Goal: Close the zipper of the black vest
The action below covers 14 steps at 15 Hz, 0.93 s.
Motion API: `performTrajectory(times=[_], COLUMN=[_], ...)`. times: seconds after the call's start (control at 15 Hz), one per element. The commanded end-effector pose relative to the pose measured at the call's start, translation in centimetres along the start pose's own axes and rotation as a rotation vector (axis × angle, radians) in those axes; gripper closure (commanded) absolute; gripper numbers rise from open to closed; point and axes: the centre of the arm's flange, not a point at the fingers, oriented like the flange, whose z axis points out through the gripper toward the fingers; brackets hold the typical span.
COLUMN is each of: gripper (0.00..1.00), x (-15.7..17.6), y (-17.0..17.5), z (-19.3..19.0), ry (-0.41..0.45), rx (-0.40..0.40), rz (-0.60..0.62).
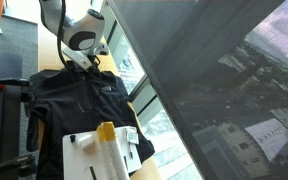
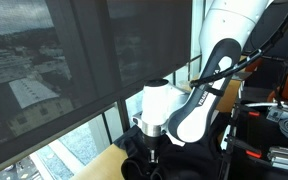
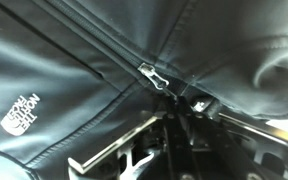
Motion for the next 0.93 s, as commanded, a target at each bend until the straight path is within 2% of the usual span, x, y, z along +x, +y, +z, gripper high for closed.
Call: performTrajectory(times=[0.0, 0.27, 0.87], gripper=[0.98, 0.98, 0.98], x=[2.5, 4.3, 6.0], y=[-2.2, -3.9, -8.2], z=[0.1, 0.0, -0.2], ry=[0.005, 0.008, 0.000], rx=[0.006, 0.004, 0.010], rz=[-0.031, -0.069, -0.144])
